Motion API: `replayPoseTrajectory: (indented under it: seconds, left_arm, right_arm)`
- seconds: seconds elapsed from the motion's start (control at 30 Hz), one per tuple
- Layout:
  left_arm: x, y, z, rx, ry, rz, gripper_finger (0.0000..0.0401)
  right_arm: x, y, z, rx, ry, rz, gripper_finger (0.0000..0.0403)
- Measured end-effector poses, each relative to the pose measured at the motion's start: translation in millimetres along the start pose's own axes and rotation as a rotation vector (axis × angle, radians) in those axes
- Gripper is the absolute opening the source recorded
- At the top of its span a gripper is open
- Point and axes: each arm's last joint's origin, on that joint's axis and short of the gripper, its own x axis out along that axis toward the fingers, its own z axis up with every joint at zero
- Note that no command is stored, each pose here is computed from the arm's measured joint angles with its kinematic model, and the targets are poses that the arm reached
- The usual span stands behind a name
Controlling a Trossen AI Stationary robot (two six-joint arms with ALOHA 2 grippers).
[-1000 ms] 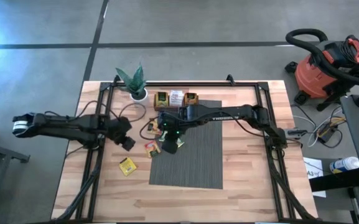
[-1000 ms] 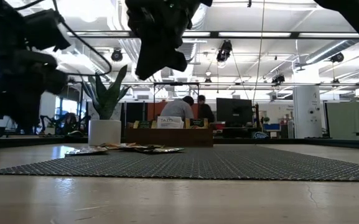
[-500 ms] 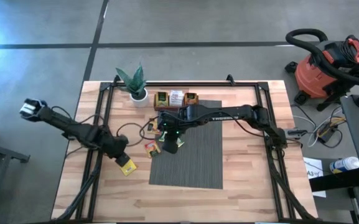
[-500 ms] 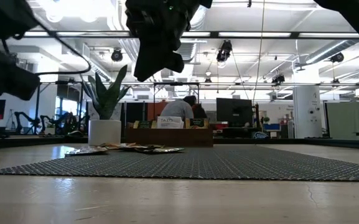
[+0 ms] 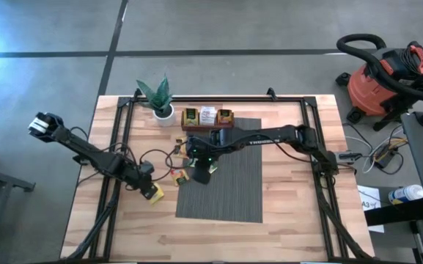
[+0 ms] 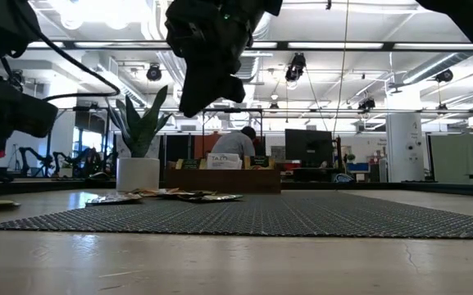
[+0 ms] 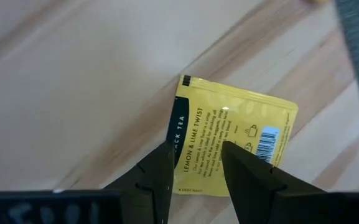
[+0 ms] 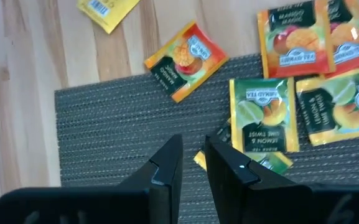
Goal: Pick & Place Tea
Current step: Put the yellow tea bag into the left compartment of the wooden organizer
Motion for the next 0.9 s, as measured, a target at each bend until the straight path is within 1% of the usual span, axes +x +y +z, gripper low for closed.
replayPoseTrajectory:
  seconds: [0.03, 0.17, 0.23, 0.33, 0.43, 0.5, 0.6, 0.7, 0.8, 0.9]
  left_arm:
    - [2, -1, 1, 0.007, -0.011, 0.000, 0.0138]
    - [10, -12, 4, 0.056, -0.044, -0.057, 0.0138]
    - [13, -15, 5, 0.061, -0.061, -0.076, 0.0138]
    - [17, -17, 8, 0.033, -0.080, -0.092, 0.0138]
    - [21, -17, 10, -0.024, -0.089, -0.102, 0.0138]
    - [23, -17, 11, -0.064, -0.098, -0.100, 0.0138]
    - [25, -15, 11, -0.122, -0.120, -0.107, 0.0138]
    - [28, -11, 11, -0.171, -0.149, -0.128, 0.0138]
    - [33, -7, 12, -0.240, -0.190, -0.189, 0.0138]
    - [37, -4, 11, -0.309, -0.205, -0.285, 0.0138]
  right_arm:
    - [1, 1, -2, 0.004, 0.008, -0.001, 0.0068]
    - [8, 5, -8, 0.010, 0.032, 0.002, 0.0068]
    - [16, 4, -12, 0.028, 0.031, 0.007, 0.0068]
    - [31, 4, -17, 0.032, 0.006, 0.088, 0.0068]
    - [46, 7, -20, 0.042, -0.054, 0.177, 0.0068]
    - [53, 7, -23, 0.105, -0.077, 0.212, 0.0068]
    - [63, 4, -26, 0.247, -0.129, 0.257, 0.0068]
    - [71, 3, -27, 0.375, -0.171, 0.359, 0.0068]
    - [76, 6, -29, 0.445, -0.220, 0.443, 0.0068]
    - [81, 7, -35, 0.494, -0.198, 0.445, 0.0068]
